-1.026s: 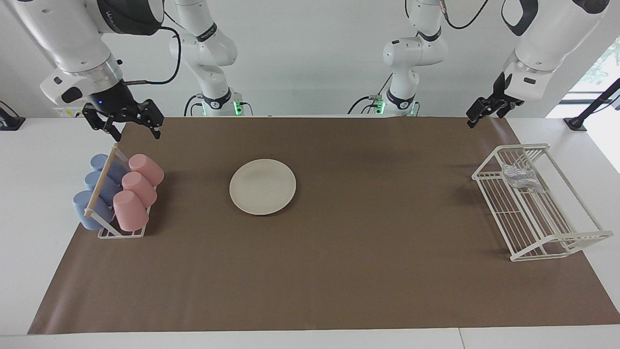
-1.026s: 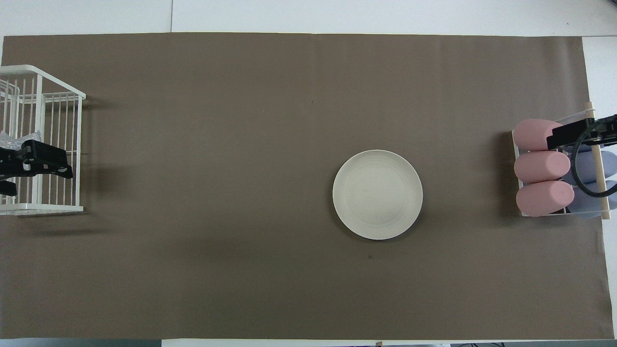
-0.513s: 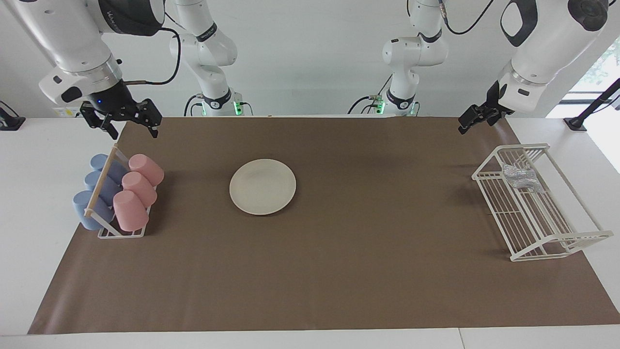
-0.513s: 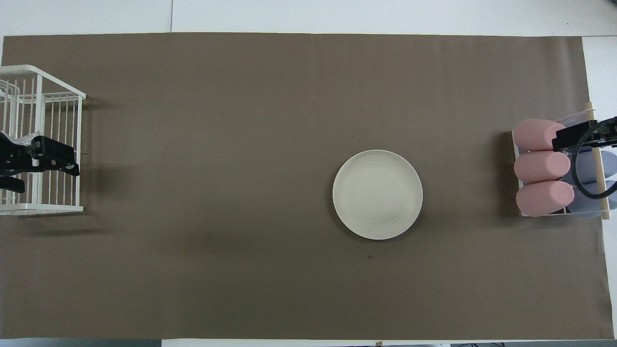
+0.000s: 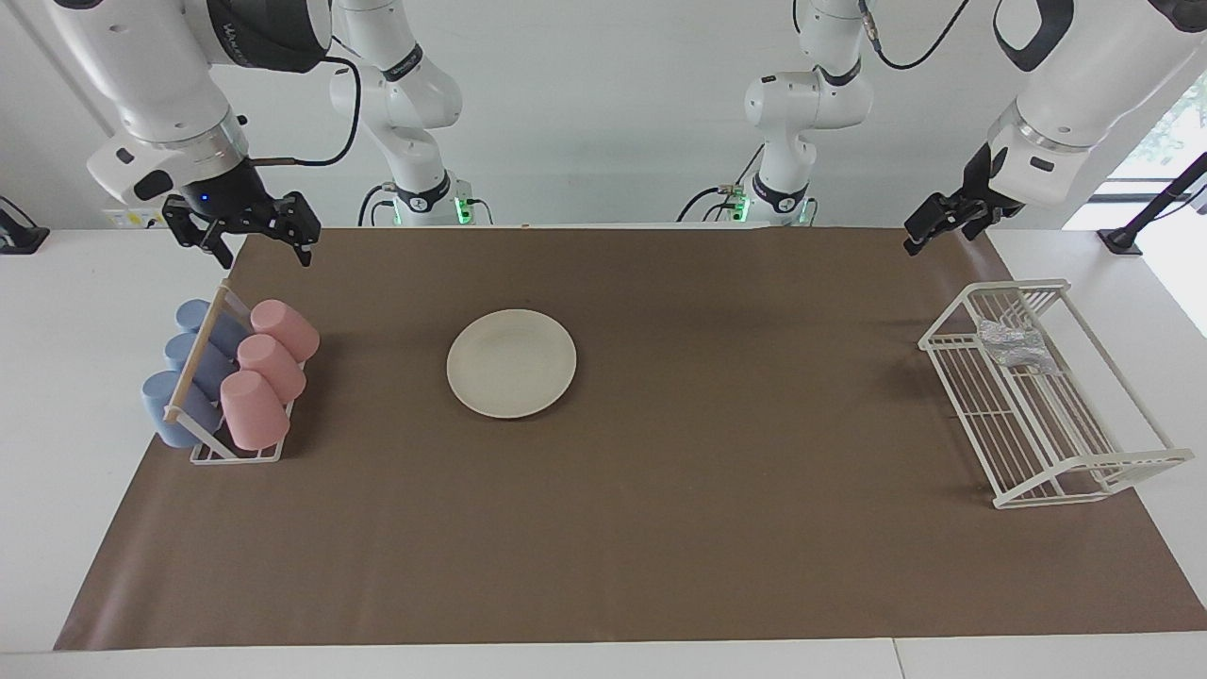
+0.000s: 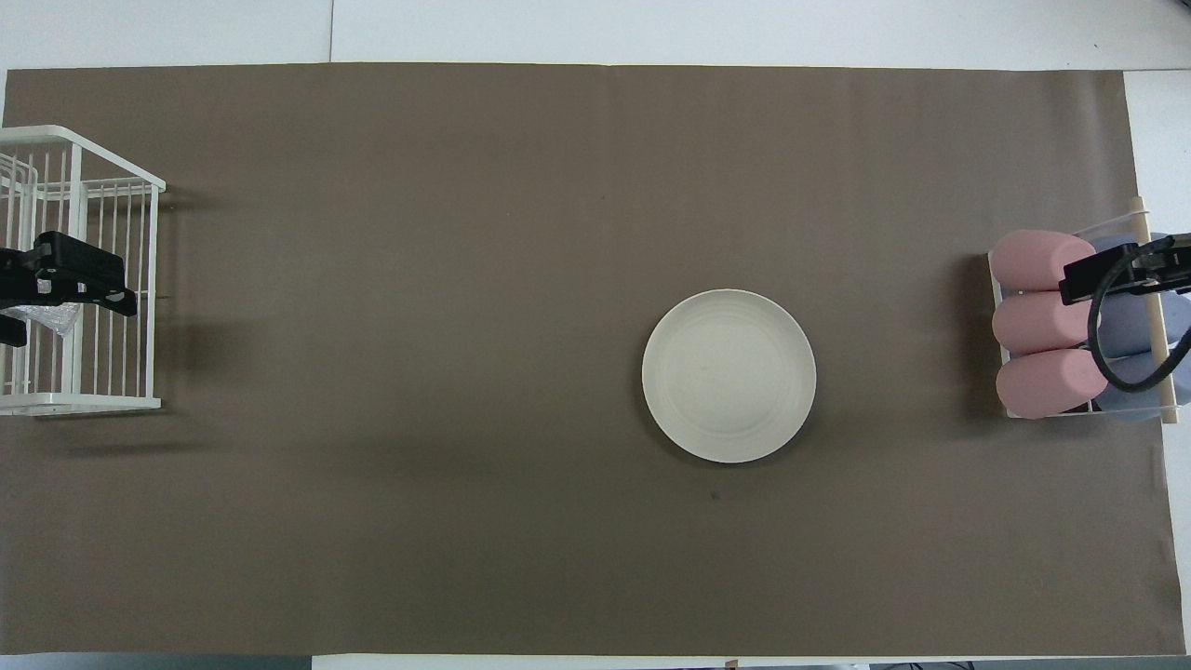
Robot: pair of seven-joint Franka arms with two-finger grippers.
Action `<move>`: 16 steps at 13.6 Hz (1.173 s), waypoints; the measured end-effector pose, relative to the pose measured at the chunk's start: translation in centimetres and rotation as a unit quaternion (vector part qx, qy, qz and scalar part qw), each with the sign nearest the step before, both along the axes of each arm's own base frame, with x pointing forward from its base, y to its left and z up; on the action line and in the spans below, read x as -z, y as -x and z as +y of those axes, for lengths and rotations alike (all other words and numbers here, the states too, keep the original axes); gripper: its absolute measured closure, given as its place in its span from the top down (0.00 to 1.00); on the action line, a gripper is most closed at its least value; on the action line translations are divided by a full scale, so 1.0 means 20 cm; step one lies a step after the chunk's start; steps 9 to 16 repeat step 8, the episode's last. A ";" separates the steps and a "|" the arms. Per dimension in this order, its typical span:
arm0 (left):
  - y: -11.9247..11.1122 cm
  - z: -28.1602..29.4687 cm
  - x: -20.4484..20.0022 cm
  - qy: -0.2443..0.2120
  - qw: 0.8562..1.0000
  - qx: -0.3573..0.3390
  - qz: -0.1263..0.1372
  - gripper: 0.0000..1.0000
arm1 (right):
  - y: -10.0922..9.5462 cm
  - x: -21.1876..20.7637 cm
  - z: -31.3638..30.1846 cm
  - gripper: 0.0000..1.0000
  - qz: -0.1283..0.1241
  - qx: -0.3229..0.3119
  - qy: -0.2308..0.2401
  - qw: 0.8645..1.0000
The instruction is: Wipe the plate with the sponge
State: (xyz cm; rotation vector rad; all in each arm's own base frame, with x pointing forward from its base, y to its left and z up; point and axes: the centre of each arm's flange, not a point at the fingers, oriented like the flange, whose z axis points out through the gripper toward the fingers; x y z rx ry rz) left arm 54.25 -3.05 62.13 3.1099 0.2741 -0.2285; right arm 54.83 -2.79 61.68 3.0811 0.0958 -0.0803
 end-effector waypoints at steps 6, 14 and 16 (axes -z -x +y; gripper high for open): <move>-0.02 0.00 0.04 0.002 1.000 0.016 0.007 1.00 | 0.00 0.00 0.00 1.00 -0.001 0.007 0.000 1.000; -0.02 0.01 0.04 0.002 1.000 0.015 0.006 1.00 | 0.00 0.00 0.00 1.00 -0.001 0.009 0.000 1.000; -0.02 0.01 0.04 0.002 1.000 0.015 0.006 1.00 | 0.00 0.00 0.00 1.00 -0.001 0.009 0.000 1.000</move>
